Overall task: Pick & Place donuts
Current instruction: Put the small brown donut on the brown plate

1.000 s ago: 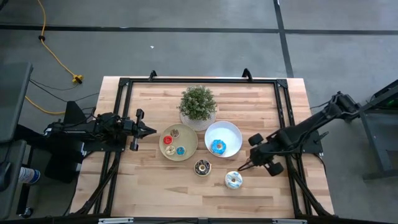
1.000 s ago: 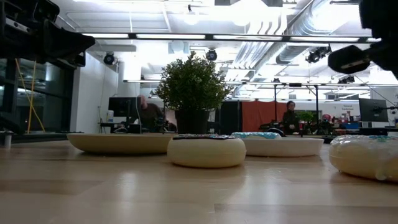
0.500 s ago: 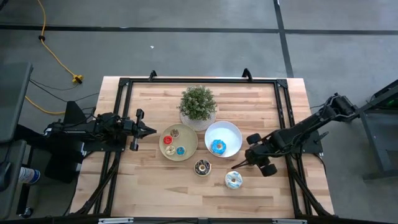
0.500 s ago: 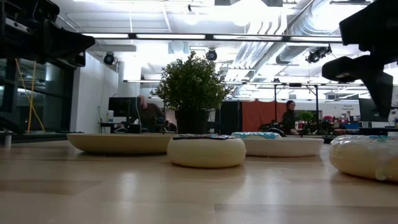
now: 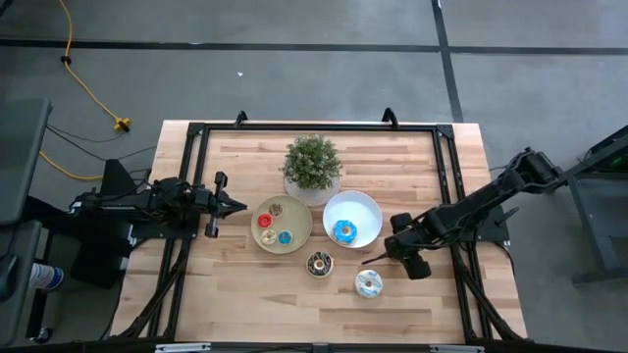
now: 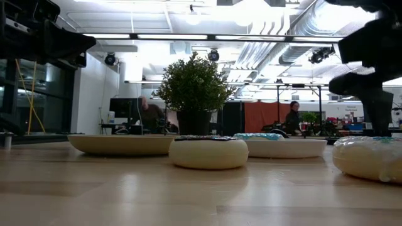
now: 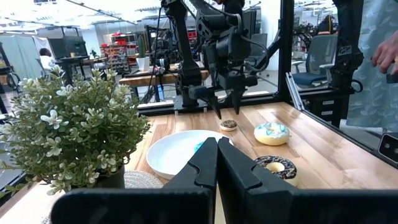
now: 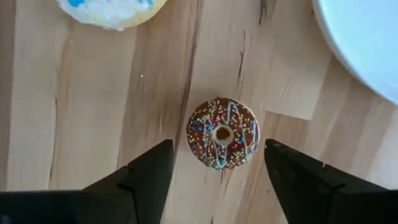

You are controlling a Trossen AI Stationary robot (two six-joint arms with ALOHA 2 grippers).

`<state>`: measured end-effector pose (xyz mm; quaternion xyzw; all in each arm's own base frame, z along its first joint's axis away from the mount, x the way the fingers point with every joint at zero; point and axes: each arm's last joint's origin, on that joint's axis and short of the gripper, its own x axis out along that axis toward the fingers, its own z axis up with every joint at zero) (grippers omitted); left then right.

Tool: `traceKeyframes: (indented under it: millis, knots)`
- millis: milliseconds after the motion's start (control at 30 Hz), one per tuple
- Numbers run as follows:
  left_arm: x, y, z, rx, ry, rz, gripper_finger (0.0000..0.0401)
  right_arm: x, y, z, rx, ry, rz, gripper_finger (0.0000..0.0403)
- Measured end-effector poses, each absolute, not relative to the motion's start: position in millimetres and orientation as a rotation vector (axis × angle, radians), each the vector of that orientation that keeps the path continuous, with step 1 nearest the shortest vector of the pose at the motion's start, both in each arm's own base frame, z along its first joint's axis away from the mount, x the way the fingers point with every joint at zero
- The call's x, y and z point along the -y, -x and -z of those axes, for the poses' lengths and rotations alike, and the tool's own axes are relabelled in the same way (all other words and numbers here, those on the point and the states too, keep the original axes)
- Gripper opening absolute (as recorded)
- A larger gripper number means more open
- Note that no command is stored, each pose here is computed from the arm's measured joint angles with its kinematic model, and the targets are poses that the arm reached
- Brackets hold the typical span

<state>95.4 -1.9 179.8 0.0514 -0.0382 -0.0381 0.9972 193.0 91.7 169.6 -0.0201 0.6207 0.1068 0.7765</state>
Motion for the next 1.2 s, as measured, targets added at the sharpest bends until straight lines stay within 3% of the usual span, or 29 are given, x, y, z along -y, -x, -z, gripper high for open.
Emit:
traceKeyframes:
  millis: [367,733,1200]
  knots:
    - [2,-95,-180,0.077,-0.103,0.076,0.0001,-90,-191,-164,-1.341,0.049,-0.212,0.0258]
    - [2,-95,-180,0.077,-0.103,0.076,0.0001,-90,-192,-161,-1.341,-0.012,-0.114,0.0314]
    - [2,-95,-180,0.077,-0.103,0.076,0.0001,-95,-202,-139,-1.401,-0.053,-0.046,0.0317]
